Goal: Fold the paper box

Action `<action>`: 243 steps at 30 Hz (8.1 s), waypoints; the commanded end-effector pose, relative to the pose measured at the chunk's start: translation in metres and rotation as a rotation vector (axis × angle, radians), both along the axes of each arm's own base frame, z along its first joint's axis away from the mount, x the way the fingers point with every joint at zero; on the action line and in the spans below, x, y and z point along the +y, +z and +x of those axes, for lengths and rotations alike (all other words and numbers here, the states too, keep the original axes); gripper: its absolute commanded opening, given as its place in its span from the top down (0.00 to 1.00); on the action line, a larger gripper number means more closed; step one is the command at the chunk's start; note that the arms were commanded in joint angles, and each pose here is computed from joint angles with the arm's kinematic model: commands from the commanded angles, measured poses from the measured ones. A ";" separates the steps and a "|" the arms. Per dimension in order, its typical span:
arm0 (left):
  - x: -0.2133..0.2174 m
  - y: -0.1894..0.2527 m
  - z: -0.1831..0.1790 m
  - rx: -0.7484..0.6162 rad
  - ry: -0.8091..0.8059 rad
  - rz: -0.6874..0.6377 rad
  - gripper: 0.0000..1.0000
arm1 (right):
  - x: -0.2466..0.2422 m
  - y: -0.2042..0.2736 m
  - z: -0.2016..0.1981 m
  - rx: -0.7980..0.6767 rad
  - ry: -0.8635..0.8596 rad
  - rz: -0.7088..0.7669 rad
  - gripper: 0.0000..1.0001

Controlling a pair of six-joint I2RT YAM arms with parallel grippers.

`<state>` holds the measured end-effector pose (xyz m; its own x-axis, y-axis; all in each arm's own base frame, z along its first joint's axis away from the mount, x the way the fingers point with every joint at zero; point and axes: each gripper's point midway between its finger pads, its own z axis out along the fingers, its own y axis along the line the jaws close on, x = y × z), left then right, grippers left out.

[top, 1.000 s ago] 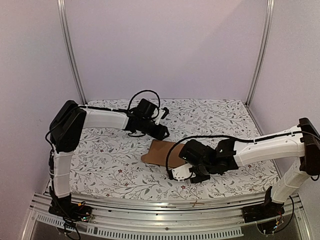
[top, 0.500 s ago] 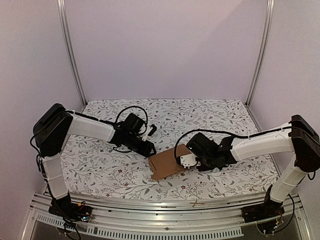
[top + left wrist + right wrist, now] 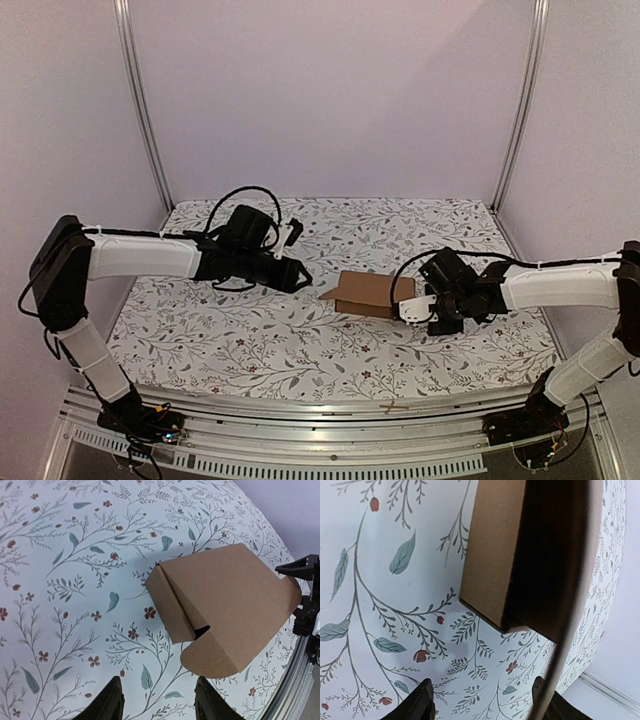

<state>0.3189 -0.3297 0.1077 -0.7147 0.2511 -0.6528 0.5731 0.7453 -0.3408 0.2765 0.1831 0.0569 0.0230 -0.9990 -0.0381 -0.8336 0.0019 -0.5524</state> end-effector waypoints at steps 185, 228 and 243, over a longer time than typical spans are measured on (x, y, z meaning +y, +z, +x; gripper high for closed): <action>-0.023 -0.092 -0.056 0.116 -0.037 0.298 0.46 | 0.134 0.000 -0.029 1.466 -0.765 0.607 0.56; -0.019 -0.002 -0.081 -0.092 -0.177 0.185 0.49 | 0.180 0.037 0.079 0.872 -0.453 0.576 0.60; -0.074 -0.049 -0.053 -0.061 -0.270 0.231 0.53 | 0.119 0.046 0.017 0.944 -0.495 0.573 0.55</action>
